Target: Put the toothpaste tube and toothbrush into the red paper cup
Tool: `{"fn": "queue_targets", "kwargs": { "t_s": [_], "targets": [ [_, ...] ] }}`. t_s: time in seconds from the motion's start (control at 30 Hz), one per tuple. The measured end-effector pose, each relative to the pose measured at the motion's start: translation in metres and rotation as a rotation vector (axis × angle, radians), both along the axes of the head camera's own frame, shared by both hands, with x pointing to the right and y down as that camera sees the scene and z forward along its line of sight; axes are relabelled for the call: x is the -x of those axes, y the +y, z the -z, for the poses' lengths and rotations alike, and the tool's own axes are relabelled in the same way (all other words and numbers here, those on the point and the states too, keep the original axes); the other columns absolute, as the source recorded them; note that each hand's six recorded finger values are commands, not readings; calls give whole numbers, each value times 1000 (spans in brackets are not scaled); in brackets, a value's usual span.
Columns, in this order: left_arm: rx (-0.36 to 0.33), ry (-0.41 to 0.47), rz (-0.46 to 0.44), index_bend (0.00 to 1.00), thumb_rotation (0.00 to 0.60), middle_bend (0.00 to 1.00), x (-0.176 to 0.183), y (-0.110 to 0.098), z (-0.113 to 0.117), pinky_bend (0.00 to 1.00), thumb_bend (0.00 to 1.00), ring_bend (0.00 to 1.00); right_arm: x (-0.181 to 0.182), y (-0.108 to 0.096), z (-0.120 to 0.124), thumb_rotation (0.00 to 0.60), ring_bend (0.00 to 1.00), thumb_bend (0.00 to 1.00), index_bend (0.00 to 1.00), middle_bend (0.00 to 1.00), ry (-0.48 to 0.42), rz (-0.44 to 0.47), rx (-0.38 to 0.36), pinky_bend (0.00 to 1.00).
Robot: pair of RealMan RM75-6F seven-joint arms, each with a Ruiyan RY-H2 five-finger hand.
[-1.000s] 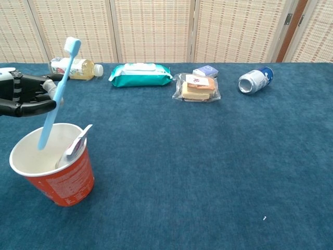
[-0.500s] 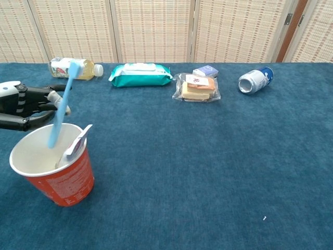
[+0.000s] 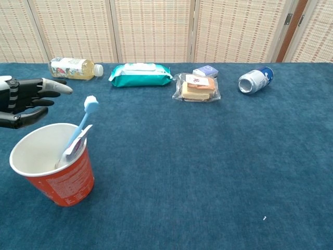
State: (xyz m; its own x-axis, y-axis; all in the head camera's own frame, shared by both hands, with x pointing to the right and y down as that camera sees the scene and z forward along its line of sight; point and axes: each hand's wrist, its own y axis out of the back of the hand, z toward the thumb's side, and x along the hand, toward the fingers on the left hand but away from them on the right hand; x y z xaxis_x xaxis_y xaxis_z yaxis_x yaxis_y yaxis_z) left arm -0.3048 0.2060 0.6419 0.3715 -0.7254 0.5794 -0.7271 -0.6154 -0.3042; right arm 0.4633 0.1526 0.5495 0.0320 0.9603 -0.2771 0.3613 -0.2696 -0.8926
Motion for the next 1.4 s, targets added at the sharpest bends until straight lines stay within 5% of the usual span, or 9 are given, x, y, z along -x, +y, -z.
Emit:
{"fn": "queue_targets", "kwargs": {
  "t_s": [0.4,0.6,0.77,1.23,1.4],
  "targets": [
    [-106,-203,-3,200,600,0,42,-25,34,0,506,0,-2,3,4,600,26,0,54,25,8,-1,-5,366],
    [-154,-339,53,196,600,0,75,-36,45,0,763,0,0,5,5,600,26,0,54,25,18,3,0,366],
    [-187,-431,116,196,600,0,104,-44,57,0,854,0,3,9,4,600,26,0,54,25,34,8,12,366],
    [-392,-1019,-41,164,600,0,144,-36,63,0,853,0,11,30,-11,600,26,0,54,25,76,16,75,366],
    [-428,-1114,-82,55,600,0,151,-25,61,0,830,0,12,36,-16,600,26,0,54,25,65,5,92,366]
  ]
}}
